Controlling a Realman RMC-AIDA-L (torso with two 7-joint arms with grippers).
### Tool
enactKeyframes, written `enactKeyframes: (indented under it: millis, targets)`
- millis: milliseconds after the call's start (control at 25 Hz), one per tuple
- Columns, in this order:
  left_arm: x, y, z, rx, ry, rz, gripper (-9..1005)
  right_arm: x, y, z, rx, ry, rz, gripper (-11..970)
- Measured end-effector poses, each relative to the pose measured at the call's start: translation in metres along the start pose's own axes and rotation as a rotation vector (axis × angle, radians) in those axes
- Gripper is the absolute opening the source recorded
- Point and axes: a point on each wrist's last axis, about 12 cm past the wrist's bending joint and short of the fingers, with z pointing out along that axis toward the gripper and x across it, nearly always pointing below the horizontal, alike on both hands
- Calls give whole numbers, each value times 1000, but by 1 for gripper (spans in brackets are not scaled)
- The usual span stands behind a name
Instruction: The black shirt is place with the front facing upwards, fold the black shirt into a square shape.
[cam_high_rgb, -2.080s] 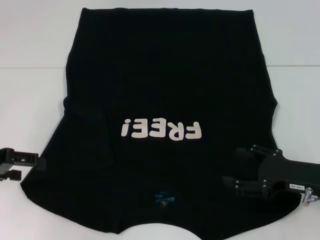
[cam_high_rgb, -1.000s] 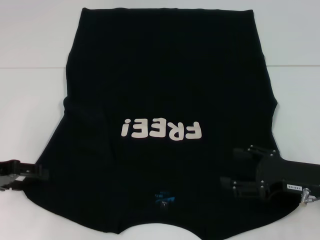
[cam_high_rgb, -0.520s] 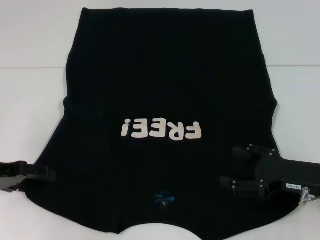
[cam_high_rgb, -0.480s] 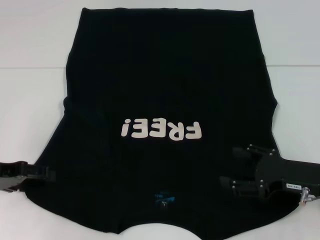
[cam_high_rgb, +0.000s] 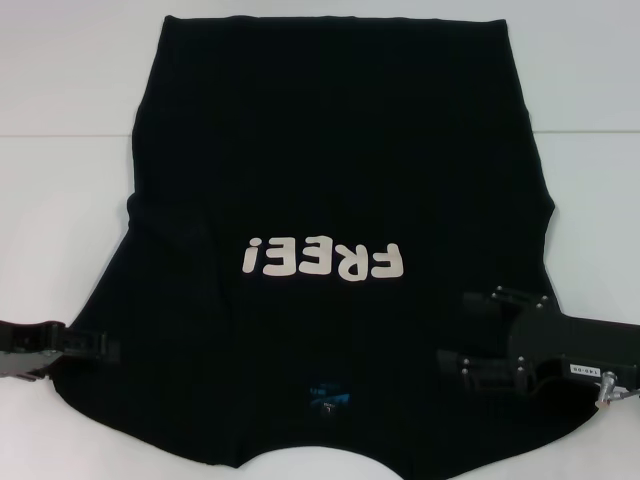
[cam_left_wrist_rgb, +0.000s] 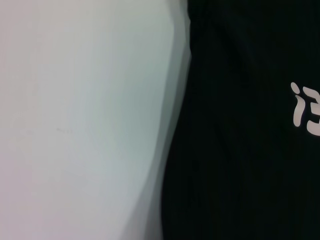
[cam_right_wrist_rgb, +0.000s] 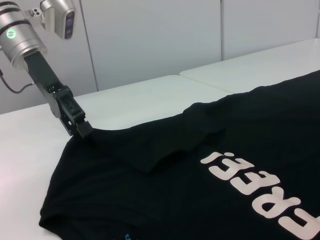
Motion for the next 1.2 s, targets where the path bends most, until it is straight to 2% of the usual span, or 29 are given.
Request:
enactKeyframes:
  millis: [200, 640, 840, 1080, 1200]
  targets:
    - [0, 1, 0, -11, -13, 24, 784, -1, -1, 0, 2, -3, 4, 929]
    - [0, 3, 2, -26, -12, 31, 563, -1, -2, -1, 9, -8, 6, 928]
    - [1, 4, 1, -28, -9, 30, 312, -2, -2, -1, 11, -9, 7, 928]
    - [2, 4, 0, -26, -7, 28, 82, -3, -3, -1, 12, -15, 18, 928]
    - [3, 5, 0, -27, -7, 25, 34, -6, -5, -1, 15, -17, 58, 928]
